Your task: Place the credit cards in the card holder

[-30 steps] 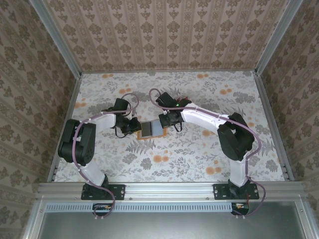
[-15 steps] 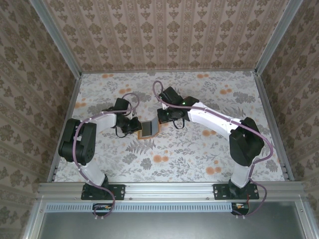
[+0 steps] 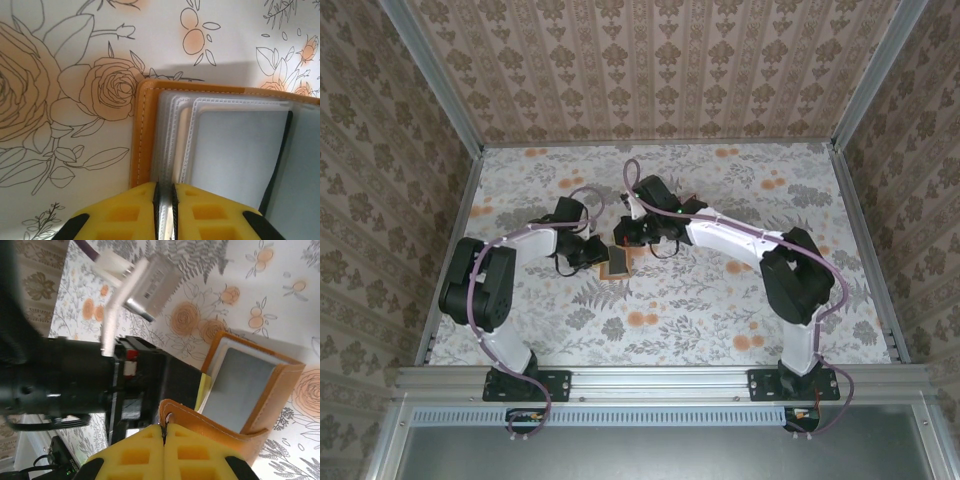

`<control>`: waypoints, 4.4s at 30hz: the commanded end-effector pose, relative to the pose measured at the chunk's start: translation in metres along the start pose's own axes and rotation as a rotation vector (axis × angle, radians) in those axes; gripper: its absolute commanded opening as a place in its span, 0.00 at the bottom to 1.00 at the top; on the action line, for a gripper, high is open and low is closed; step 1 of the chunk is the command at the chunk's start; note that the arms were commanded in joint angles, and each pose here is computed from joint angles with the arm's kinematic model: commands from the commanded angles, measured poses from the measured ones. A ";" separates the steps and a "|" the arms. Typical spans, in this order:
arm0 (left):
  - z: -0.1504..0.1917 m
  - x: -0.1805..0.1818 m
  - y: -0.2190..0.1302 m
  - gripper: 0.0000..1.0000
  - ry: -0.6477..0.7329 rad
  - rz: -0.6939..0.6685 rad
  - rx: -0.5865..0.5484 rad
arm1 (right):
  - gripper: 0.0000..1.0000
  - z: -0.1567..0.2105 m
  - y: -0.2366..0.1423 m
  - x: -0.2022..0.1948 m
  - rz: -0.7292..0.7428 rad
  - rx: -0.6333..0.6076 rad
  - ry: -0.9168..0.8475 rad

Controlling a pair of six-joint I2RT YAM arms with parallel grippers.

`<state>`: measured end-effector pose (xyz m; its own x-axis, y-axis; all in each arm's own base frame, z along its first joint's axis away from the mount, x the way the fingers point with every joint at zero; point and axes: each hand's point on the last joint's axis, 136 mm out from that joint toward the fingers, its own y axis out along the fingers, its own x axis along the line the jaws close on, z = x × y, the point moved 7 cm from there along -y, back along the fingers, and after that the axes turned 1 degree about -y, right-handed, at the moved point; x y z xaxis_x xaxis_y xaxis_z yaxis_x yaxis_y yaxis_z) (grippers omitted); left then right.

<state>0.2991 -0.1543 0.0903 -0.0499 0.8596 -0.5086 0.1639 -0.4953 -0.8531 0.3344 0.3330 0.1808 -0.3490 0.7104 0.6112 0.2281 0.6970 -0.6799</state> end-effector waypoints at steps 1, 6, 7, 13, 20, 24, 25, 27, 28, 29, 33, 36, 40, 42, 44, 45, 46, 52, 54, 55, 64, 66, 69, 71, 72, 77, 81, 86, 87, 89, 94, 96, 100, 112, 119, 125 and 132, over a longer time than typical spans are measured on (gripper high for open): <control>0.007 0.008 -0.010 0.20 -0.039 -0.051 0.008 | 0.02 0.000 0.015 -0.007 -0.039 0.023 0.038; 0.007 0.009 -0.025 0.24 -0.055 -0.026 -0.017 | 0.02 0.001 0.025 -0.008 -0.077 0.034 0.067; 0.007 0.010 -0.029 0.25 -0.057 -0.028 -0.023 | 0.02 0.000 0.026 -0.008 -0.075 0.034 0.066; 0.008 0.025 -0.051 0.26 -0.102 -0.042 -0.093 | 0.02 0.002 0.048 -0.012 -0.075 0.077 0.080; 0.010 0.038 -0.070 0.28 -0.149 -0.039 -0.154 | 0.02 0.011 0.089 -0.013 -0.057 0.122 0.076; 0.010 0.036 -0.074 0.28 -0.142 -0.034 -0.161 | 0.02 0.014 0.106 -0.010 -0.057 0.141 0.064; 0.010 0.036 -0.074 0.28 -0.141 -0.035 -0.161 | 0.02 0.014 0.108 -0.011 -0.046 0.145 0.057; 0.010 0.035 -0.075 0.29 -0.136 -0.032 -0.162 | 0.02 0.018 0.111 -0.014 -0.025 0.155 0.049; 0.010 0.034 -0.075 0.29 -0.134 -0.028 -0.159 | 0.03 0.018 0.111 -0.015 -0.020 0.156 0.045; 0.010 0.034 -0.075 0.29 -0.131 -0.024 -0.159 | 0.04 0.019 0.109 -0.014 -0.015 0.158 0.040; 0.010 0.030 -0.078 0.32 -0.116 -0.007 -0.165 | 0.17 0.011 0.086 -0.001 -0.006 0.129 -0.003; 0.008 0.024 -0.084 0.33 -0.099 0.004 -0.178 | 0.30 -0.001 0.059 0.015 -0.013 0.083 -0.036; 0.004 0.014 -0.093 0.34 -0.069 0.015 -0.198 | 0.41 -0.016 0.023 0.033 -0.019 0.029 -0.075; 0.002 0.006 -0.098 0.34 -0.047 0.022 -0.211 | 0.44 -0.022 0.005 0.038 -0.021 0.005 -0.084; 0.000 -0.001 -0.102 0.34 -0.029 0.023 -0.221 | 0.46 -0.026 -0.010 0.039 -0.014 -0.019 -0.084; 0.000 -0.006 -0.103 0.34 -0.014 0.028 -0.224 | 0.47 -0.027 -0.016 0.036 -0.003 -0.027 -0.080; 0.000 -0.011 -0.104 0.34 -0.004 0.031 -0.227 | 0.48 -0.027 -0.021 0.032 0.009 -0.036 -0.072; -0.001 -0.049 -0.107 0.34 0.102 0.011 -0.234 | 0.46 -0.017 -0.046 -0.016 0.137 -0.083 0.010; -0.002 -0.066 -0.102 0.34 0.146 0.001 -0.215 | 0.46 -0.008 -0.051 -0.034 0.177 -0.085 0.044; -0.001 -0.073 -0.097 0.33 0.164 -0.003 -0.201 | 0.46 -0.005 -0.053 -0.040 0.188 -0.089 0.057; -0.003 -0.117 -0.041 0.31 0.278 -0.040 -0.064 | 0.46 0.020 -0.073 -0.079 0.283 -0.118 0.148; -0.005 -0.119 -0.028 0.31 0.286 -0.052 -0.033 | 0.46 0.023 -0.072 -0.082 0.288 -0.113 0.152; -0.007 -0.111 -0.014 0.30 0.278 -0.100 -0.001 | 0.46 0.027 -0.069 -0.084 0.277 -0.103 0.161; -0.009 -0.102 -0.008 0.29 0.270 -0.144 0.012 | 0.46 0.029 -0.066 -0.085 0.272 -0.099 0.165; -0.009 -0.097 -0.006 0.28 0.264 -0.160 0.018 | 0.46 0.030 -0.063 -0.087 0.271 -0.092 0.169; -0.009 -0.074 0.003 0.26 0.233 -0.200 0.043 | 0.47 0.032 -0.052 -0.090 0.257 -0.066 0.177; -0.007 -0.058 0.010 0.24 0.201 -0.212 0.060 | 0.48 0.035 -0.034 -0.087 0.230 -0.022 0.176; -0.001 -0.039 0.017 0.19 0.171 -0.240 0.070 | 0.49 0.038 -0.005 -0.085 0.208 0.026 0.175; 0.001 -0.033 0.019 0.18 0.163 -0.249 0.075 | 0.49 0.038 0.000 -0.086 0.195 0.029 0.185; 0.004 -0.024 0.023 0.15 0.151 -0.261 0.083 | 0.50 0.037 0.010 -0.086 0.172 0.035 0.201; 0.018 0.002 0.032 0.00 0.110 -0.272 0.096 | 0.51 0.035 0.032 -0.083 0.123 0.063 0.208; 0.024 0.011 0.035 0.00 0.090 -0.268 0.101 | 0.51 0.036 0.042 -0.080 0.090 0.082 0.214; 0.033 0.020 0.037 0.00 0.077 -0.271 0.113 | 0.51 0.035 0.057 -0.072 0.003 0.100 0.237; 0.023 0.018 0.022 0.00 0.059 -0.246 0.067 | 0.13 0.033 0.061 -0.055 -0.041 0.101 0.204; 0.009 -0.005 -0.011 0.09 0.087 -0.200 -0.025 | 0.08 0.029 0.007 -0.056 0.172 0.027 0.073; 0.004 -0.011 -0.038 0.12 0.082 -0.171 -0.106 | 0.08 0.036 -0.065 -0.062 0.526 -0.063 -0.094; 0.004 -0.007 -0.047 0.13 0.069 -0.146 -0.142 | 0.08 0.054 -0.129 -0.055 0.960 -0.089 -0.359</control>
<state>0.2945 -0.1424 0.1374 0.0133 0.9291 -0.3696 0.3100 -0.3553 -0.8819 0.2923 0.2299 0.2067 -0.2579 0.9661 0.0093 0.5528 0.1555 -0.8187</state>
